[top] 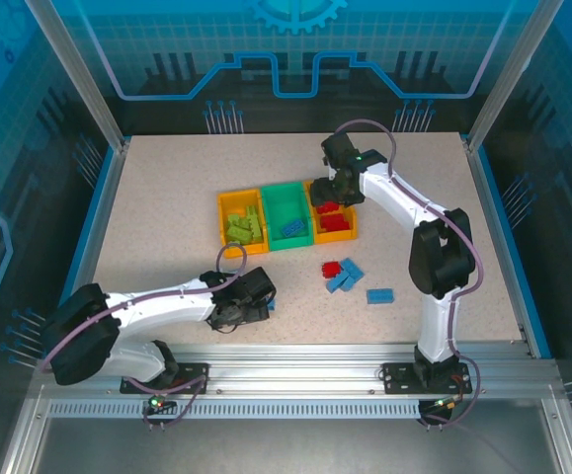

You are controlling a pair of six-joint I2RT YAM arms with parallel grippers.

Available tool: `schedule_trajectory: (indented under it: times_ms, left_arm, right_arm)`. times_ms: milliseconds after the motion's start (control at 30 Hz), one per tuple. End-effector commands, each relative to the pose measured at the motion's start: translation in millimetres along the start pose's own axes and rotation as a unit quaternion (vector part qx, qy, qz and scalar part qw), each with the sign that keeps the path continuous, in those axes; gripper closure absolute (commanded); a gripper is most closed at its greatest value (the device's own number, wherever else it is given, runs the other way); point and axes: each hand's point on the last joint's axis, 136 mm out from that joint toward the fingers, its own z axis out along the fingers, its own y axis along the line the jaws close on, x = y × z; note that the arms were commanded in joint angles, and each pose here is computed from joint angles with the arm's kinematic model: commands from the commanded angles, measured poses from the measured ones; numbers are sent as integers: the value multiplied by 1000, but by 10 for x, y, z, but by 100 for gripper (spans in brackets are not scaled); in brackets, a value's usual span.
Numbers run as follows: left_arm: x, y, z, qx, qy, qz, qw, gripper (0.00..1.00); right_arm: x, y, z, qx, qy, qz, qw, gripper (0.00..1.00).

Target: Sort the legos into containers by color

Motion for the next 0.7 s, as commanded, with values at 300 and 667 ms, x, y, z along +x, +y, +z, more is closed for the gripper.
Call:
schedule_trajectory:
  times_ms: [300,667]
  left_arm:
    - [8,64,36,-7,-6,4,1000,44]
    - [-247,-114,-530,35,-47,24,998,48]
  right_arm:
    - [-89,-65,-433,-7,-40,10,999,20]
    - [239,-281,-454,14,-29,11,999,19]
